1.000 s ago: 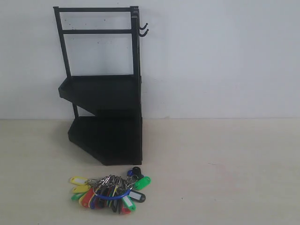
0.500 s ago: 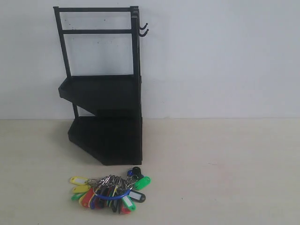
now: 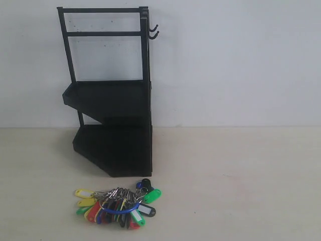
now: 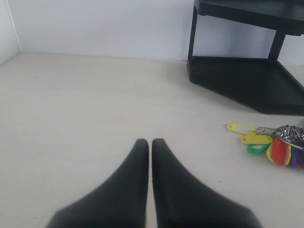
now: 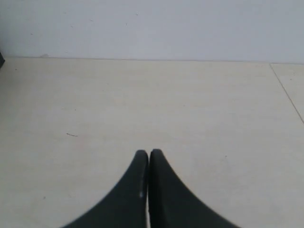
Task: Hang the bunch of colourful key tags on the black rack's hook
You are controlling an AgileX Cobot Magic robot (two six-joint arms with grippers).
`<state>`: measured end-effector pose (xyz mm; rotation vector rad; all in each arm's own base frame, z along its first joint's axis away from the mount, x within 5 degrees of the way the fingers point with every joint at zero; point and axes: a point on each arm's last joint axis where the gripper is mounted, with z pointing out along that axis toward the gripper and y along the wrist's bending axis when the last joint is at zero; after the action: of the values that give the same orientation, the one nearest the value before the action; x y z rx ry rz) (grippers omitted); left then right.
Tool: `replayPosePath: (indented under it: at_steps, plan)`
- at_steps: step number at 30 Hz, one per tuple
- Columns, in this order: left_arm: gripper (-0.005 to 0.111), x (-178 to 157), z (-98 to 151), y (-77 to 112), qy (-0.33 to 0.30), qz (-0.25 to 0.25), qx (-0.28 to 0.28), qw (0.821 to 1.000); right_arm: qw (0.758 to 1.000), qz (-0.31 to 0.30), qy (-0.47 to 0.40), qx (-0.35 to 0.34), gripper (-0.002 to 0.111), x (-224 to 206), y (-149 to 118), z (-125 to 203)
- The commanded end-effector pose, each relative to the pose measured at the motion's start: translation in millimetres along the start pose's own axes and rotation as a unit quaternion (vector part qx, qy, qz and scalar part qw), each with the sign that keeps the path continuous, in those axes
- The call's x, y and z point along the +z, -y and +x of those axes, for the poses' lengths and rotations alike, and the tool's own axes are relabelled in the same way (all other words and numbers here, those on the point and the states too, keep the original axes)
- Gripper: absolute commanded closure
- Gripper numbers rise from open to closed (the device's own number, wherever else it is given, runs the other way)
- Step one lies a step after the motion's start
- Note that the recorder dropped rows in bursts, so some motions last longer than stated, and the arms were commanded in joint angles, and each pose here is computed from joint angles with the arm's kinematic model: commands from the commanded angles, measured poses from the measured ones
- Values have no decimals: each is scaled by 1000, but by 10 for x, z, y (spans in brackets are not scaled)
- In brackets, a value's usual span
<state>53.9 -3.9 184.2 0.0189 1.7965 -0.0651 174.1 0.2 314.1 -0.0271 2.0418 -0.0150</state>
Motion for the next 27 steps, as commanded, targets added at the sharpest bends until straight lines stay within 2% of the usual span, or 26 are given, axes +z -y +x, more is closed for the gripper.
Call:
replayPosePath:
  at_steps: [1,6,11,15,17,19,21,23,25,27]
  plan:
    - [102,0,-14,0,3,-1,-4,1000,1000,2,25,-6,108,30,6,-63]
    - [102,0,-14,0,3,-1,-4,1000,999,0,33,5,108,29,2,-78]
    - [102,0,-14,0,3,-1,-4,1000,997,-27,12,67,108,40,-45,-44]
    - [102,0,-14,0,3,-1,-4,1000,996,-67,-5,53,108,108,-119,-20]
    - [102,0,-14,0,3,-1,-4,1000,993,-103,-27,43,108,172,-186,5]
    - [102,0,-14,0,3,-1,-4,1000,987,-157,-47,2,108,239,-278,4]
    - [102,0,-14,0,3,-1,-4,1000,965,-245,-69,-57,108,288,-418,-27]
    - [102,0,-14,0,3,-1,-4,1000,929,-343,-76,-117,108,349,-553,-90]
    - [102,0,-14,0,3,-1,-4,1000,908,-393,-85,-116,108,473,-627,-164]
    - [102,0,-14,0,3,-1,-4,1000,902,-404,-93,-122,108,620,-696,-238]
